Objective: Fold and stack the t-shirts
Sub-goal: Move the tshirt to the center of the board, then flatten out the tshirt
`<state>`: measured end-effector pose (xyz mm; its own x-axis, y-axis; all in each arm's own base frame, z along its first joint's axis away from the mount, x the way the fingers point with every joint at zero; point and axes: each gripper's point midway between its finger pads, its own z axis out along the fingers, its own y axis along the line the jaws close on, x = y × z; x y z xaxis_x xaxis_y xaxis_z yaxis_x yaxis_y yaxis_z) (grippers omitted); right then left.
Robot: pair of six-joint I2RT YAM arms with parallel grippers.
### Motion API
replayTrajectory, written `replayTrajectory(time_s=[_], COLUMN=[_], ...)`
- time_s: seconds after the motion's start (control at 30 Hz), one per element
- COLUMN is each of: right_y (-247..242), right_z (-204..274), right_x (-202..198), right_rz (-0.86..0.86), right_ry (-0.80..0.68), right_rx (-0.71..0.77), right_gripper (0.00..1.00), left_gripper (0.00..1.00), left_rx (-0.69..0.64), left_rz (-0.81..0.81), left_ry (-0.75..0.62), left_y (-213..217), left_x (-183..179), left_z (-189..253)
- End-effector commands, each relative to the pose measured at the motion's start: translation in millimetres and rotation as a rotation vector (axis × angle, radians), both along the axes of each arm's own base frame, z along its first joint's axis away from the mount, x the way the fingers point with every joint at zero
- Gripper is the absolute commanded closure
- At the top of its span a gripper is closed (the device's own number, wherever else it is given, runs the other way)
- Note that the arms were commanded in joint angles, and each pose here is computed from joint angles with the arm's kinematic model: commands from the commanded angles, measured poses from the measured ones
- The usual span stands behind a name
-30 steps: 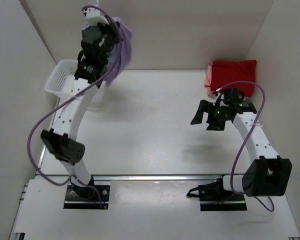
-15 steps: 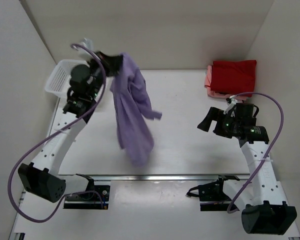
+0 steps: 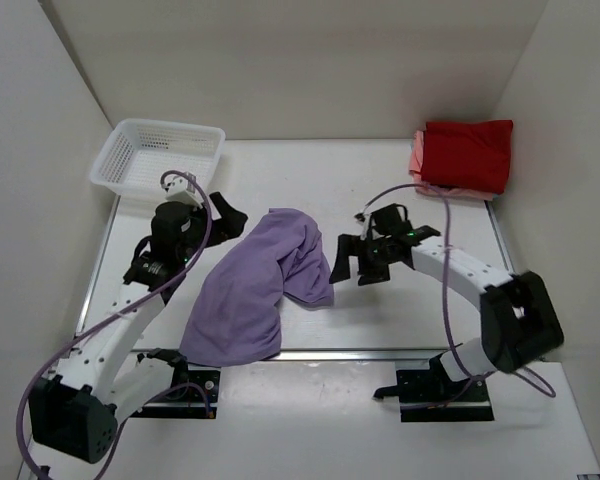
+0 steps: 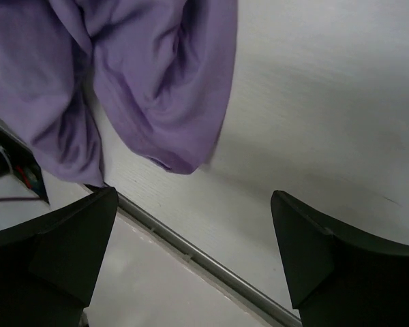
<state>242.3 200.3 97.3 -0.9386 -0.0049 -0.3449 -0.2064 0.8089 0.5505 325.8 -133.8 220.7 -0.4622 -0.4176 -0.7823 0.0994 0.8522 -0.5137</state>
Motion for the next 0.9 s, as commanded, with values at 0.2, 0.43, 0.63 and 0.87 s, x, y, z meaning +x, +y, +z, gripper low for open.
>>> replayTrajectory(time_s=[0.2,0.43,0.63,0.87], right_y=[52.3,66.7,22.1,-97.3], right_z=[-60.0,-59.6,-39.9,-22.6], right_x=[-18.2,-12.2,14.8,20.3], right_rz=[0.129,0.177,0.056,-0.297], right_ry=[0.143,0.194,0.155,0.100], right_rx=[-0.043,0.019,-0.006,-0.230], right_gripper=[0.08,1.00,1.00,1.00], left_gripper=[0.02,0.01,0.01,0.01], left_rx=[0.178,0.185,0.374,0.486], left_rz=[-0.149,-0.106,-0.101,-0.115], left_ry=[0.449,0.616,0.617,0.513], left_y=[-2.9,-18.4,-24.4,-64.6], left_x=[-96.4,-94.3,-29.2,105.7], left_z=[-120.9,-176.5,-178.7,-143.8])
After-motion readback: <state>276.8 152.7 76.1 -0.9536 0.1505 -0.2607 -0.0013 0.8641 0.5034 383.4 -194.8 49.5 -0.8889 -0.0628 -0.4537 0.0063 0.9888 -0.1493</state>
